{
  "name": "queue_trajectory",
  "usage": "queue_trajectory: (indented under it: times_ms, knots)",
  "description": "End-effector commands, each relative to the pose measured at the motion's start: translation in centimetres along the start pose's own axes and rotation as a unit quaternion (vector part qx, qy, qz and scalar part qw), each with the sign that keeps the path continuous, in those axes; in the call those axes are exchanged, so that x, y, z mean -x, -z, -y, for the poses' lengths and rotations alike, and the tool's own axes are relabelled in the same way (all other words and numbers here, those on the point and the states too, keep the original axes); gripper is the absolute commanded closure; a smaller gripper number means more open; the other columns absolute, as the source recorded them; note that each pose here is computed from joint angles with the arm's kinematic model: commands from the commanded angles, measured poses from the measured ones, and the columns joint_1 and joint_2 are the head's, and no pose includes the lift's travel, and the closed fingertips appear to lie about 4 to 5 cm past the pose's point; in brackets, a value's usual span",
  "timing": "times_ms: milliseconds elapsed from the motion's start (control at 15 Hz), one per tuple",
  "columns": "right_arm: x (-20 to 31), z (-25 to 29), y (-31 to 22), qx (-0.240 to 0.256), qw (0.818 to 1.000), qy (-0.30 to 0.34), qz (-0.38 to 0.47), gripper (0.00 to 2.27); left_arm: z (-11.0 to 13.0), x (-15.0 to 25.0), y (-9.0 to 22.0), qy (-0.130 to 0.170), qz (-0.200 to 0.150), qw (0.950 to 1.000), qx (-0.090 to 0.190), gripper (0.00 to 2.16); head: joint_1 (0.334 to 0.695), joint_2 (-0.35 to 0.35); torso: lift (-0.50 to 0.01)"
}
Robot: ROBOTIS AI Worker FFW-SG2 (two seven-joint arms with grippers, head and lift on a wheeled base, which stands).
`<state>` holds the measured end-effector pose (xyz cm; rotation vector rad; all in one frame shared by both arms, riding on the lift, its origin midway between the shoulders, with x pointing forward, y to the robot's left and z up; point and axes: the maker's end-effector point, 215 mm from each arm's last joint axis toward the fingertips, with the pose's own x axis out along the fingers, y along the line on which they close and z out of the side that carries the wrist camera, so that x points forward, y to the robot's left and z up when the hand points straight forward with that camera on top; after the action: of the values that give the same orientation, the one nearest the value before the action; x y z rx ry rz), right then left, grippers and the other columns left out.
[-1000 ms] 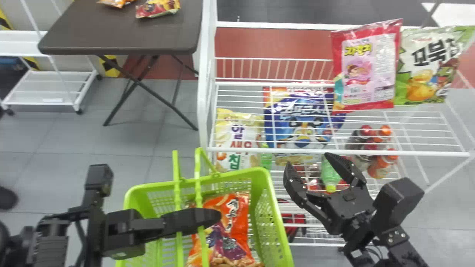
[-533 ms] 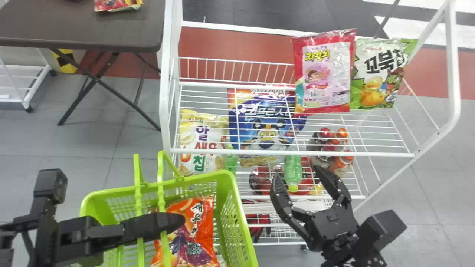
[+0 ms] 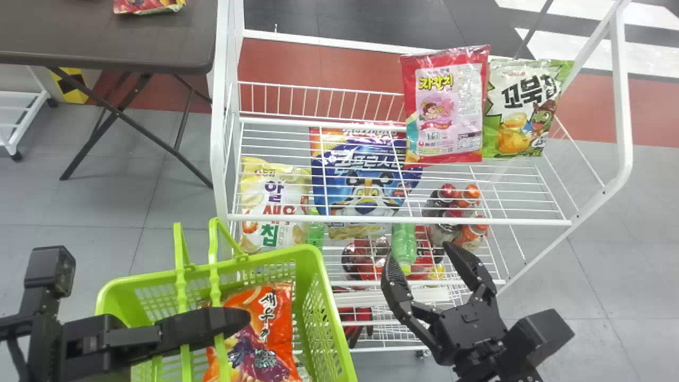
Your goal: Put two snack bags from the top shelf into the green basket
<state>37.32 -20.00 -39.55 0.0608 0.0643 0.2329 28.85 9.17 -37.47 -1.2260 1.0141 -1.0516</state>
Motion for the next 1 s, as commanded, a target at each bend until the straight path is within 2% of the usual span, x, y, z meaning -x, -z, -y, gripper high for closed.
queue_trajectory:
  times_ms: [0, 933]
  knots:
    - [0.03, 0.11, -0.04, 0.0, 1.0, 0.002, 0.001, 0.08, -0.04, 0.01, 0.18, 0.0, -0.002, 1.0, 0.002, 2.14, 0.695, -0.189, -0.001]
    - [0.25, 0.0, -0.12, -0.002, 1.0, 0.002, 0.008, 0.1, -0.1, 0.05, 0.71, -0.005, -0.005, 1.0, 0.0, 2.14, 0.695, -0.2, -0.001]
